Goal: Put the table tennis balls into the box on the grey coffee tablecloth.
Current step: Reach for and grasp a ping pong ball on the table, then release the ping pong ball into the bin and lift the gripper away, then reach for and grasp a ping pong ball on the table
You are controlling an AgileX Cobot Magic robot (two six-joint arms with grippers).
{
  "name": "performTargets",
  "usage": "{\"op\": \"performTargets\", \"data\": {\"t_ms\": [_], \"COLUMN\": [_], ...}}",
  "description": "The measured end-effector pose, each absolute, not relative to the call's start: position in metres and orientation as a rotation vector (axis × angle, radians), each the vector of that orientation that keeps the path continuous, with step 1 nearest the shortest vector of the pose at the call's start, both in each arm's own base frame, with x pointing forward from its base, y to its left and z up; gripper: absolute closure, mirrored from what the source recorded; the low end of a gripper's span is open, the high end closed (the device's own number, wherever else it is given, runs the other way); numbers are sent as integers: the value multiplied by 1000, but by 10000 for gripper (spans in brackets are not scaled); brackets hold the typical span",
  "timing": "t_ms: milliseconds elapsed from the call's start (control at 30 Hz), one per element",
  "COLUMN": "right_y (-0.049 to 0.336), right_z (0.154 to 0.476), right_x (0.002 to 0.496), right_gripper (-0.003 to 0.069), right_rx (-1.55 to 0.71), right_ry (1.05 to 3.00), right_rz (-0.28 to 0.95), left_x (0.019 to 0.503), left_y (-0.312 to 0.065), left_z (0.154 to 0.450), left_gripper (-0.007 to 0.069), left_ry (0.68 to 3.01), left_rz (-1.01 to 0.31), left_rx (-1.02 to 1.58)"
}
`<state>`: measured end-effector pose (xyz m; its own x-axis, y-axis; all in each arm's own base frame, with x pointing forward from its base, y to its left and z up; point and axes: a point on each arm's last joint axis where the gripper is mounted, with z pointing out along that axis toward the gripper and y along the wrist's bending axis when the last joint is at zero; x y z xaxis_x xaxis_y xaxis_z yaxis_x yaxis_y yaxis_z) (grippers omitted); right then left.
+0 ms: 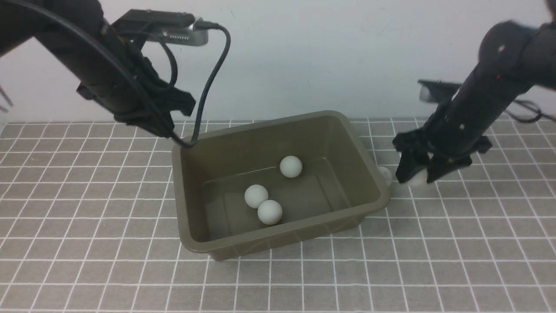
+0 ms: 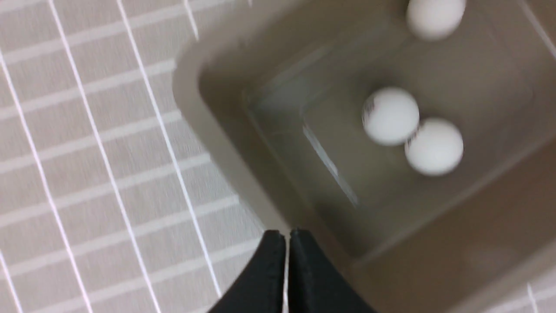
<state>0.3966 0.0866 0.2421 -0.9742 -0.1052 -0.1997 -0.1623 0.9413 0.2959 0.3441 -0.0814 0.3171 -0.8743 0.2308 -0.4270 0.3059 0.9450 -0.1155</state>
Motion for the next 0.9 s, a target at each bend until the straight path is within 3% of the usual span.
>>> {"op": "performTargets", "data": {"t_ms": [67,133,333,433,467,500,567,667,767,900], "right_y": [93,128,182,198,200,200,195,183,144,102], "right_z": [262,284,267,256,257,258,270,276,277,256], "right_x": [391,386,395,404,407,407,412,419,432,446], "right_gripper": [294,294,285,194,126,126,55,53,109,167], "right_rx": [-230,-364,-572,-626,-604,-602,-554,-513,-342,-181], "right_ry": [2861,2731,2656,2658,2667,2668,2671,2659,2694,2803], "right_rz": [504,555,463,351,327,323,232,130,11,51], "left_x": [330,294,244,228,223,223,219,219,219,219], "left_y": [-78,-72,-67,-66,-65,-65,-65,-65,-65,-65], "left_z": [313,300,276,268,266,265,265,265,265,265], "left_gripper": [630,630,630,630,630,630,630,630,630,630], "left_ry": [2679,2660,2663,2666,2665,2666,2660,2659,2658,2661], "left_rz": [-248,-262,-352,-371,-370,-370,-365,-365,-365,-365], "left_rx": [380,345,289,342,367,367,394,394,397,398]}}
